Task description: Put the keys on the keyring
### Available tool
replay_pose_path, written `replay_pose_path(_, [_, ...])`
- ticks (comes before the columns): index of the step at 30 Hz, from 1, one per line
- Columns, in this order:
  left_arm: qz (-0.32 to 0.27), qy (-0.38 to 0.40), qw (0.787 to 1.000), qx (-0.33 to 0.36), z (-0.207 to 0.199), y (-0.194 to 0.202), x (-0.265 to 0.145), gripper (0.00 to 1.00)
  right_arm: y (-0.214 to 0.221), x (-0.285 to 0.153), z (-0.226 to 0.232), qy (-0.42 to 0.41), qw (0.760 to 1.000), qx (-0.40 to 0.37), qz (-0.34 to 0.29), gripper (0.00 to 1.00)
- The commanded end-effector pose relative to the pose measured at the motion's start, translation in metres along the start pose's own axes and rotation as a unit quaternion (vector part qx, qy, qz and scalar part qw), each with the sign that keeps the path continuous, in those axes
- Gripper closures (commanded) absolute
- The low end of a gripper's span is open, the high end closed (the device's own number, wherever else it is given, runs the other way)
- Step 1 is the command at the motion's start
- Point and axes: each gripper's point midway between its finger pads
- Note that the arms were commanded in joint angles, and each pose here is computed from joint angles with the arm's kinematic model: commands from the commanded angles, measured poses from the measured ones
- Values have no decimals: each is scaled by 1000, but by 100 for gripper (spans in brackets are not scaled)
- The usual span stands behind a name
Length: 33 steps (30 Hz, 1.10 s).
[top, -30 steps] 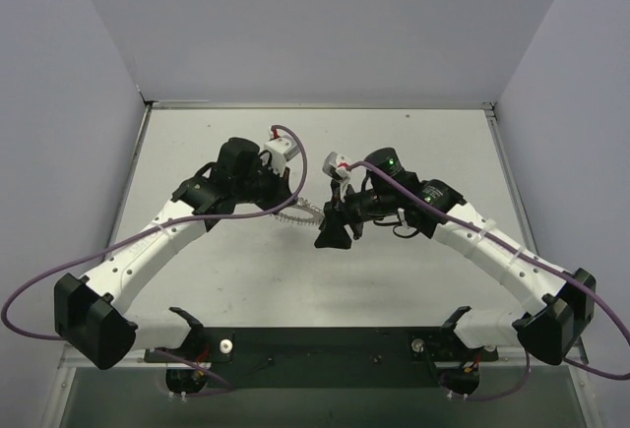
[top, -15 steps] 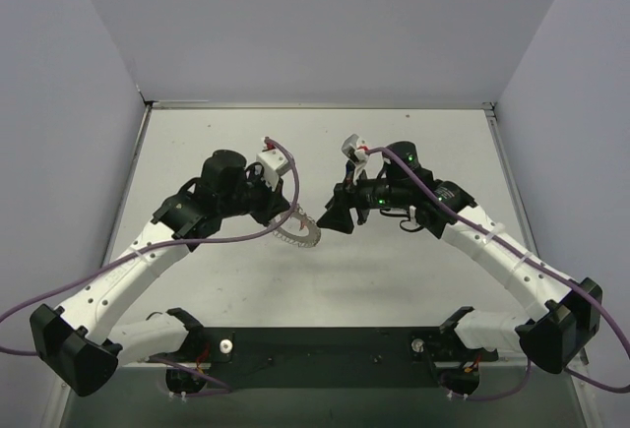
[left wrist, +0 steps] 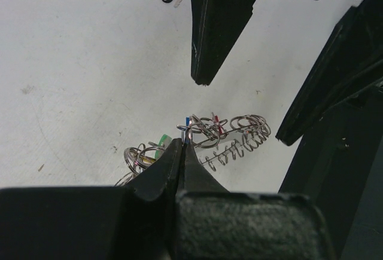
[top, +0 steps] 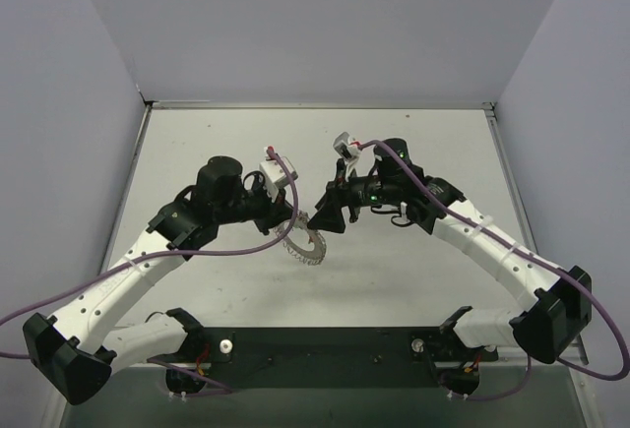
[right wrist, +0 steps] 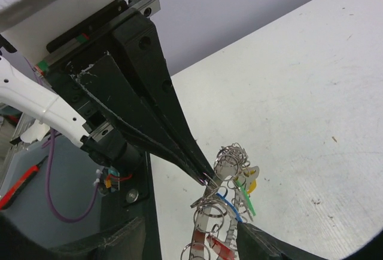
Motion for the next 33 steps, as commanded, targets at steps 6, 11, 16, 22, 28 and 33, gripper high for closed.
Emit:
replay_pose_path(6, [-71, 36, 997, 22, -18, -45, -4, 100, -1, 10, 3, 33, 998, -57, 24, 34])
replay_pose_path(11, [-76, 42, 996, 23, -22, -49, -4, 100, 5, 17, -13, 87, 994, -55, 39, 34])
replay_pose_path(16, [-79, 48, 995, 24, -24, -51, -4, 100, 11, 21, -33, 139, 988, -47, 50, 37])
replay_pose_path(22, [-80, 64, 994, 23, -30, -51, -3, 100, 8, 26, -41, 154, 987, -38, 39, 67])
replay_pose_path(28, [-80, 51, 995, 20, -26, -51, -2, 100, 7, 26, -44, 165, 985, -32, 33, 100])
replay_pose_path(33, [-98, 11, 995, 13, -14, -59, -8, 88, 11, 22, -41, 145, 989, -29, 27, 100])
Point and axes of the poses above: each gripper's point midway between its finger pads, its own x axis out along the fingers, its own z axis along the line the jaws close on, y = z × x, and after that the axes turned 7 degrees about -x, right-handed
